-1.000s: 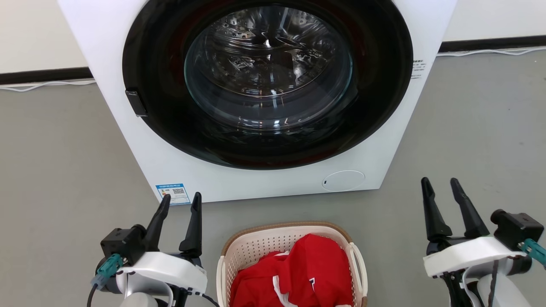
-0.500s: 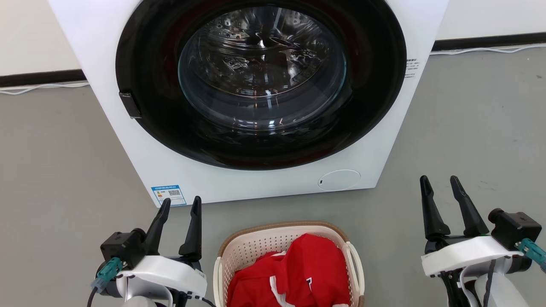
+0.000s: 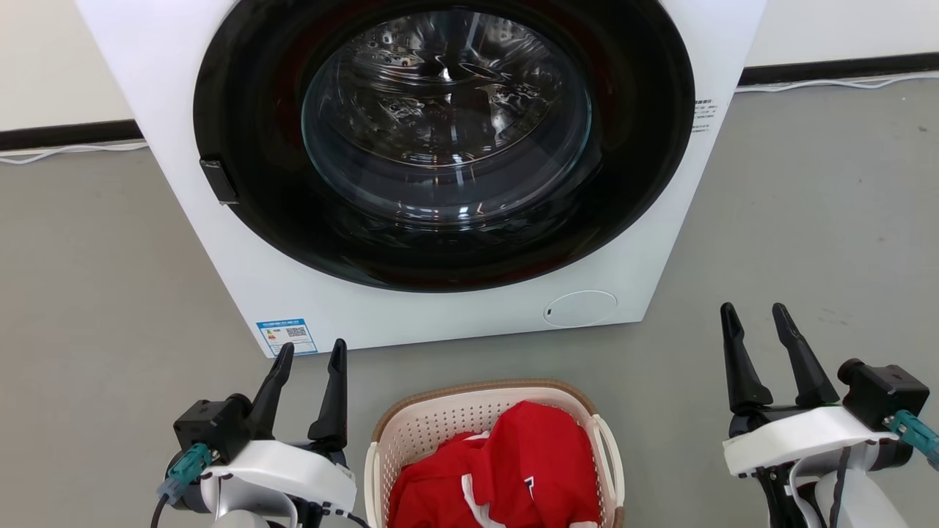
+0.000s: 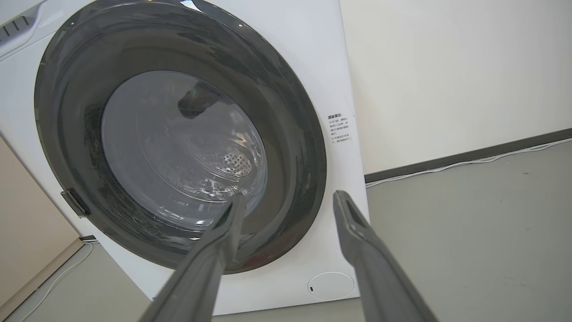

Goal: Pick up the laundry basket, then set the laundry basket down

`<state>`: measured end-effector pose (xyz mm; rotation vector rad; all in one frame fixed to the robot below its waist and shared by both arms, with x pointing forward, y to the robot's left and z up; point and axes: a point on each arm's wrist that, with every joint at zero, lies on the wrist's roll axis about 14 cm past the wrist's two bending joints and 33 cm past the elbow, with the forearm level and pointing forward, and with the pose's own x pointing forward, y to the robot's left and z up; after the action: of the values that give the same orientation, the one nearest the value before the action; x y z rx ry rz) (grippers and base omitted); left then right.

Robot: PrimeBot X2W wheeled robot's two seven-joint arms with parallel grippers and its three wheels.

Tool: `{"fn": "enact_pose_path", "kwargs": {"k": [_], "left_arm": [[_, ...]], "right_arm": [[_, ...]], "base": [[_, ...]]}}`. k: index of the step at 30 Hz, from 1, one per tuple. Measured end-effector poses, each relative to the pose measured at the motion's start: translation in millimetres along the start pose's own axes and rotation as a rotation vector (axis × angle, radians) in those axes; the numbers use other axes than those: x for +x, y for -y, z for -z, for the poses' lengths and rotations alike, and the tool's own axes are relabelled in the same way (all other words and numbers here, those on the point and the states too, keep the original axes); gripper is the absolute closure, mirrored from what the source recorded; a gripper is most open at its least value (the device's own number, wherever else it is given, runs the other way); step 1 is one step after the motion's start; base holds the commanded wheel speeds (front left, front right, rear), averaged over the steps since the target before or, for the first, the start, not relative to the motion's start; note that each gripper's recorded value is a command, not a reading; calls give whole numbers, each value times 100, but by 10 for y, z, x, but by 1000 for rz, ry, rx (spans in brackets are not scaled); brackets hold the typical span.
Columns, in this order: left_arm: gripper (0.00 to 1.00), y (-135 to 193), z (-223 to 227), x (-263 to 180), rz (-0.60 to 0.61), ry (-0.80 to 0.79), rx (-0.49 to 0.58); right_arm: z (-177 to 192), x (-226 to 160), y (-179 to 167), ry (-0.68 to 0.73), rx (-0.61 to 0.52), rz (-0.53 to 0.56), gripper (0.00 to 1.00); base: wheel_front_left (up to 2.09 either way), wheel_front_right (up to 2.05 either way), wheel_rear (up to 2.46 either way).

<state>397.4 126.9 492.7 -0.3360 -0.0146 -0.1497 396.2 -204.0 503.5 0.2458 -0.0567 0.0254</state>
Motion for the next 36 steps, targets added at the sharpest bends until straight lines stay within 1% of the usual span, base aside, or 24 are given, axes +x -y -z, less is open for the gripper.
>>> {"fn": "enact_pose_path", "kwargs": {"k": [11, 12, 14, 17, 19, 36], "left_arm": [[0, 15, 29, 5, 4, -9, 0], [100, 16, 31, 4, 4, -10, -2], [100, 5, 80, -12, -1, -25, -4], [100, -52, 259, -106, -24, -80, -11], [100, -82, 324, -155, -38, -104, -25], [100, -211, 304, -178, -107, -113, -197]], "right_arm": [[12, -15, -23, -5, -2, -7, 0], [13, -18, -25, -5, -2, -8, 100], [66, -42, -16, -21, 2, -2, 100], [277, -153, 3, -85, 19, 15, 100], [336, -198, 3, -100, 41, 24, 100], [316, -178, 66, -104, 215, 78, 100]], "base": [[0, 0, 0], [0, 0, 0], [0, 0, 0], [0, 0, 0], [0, 0, 0], [0, 0, 0]]}}
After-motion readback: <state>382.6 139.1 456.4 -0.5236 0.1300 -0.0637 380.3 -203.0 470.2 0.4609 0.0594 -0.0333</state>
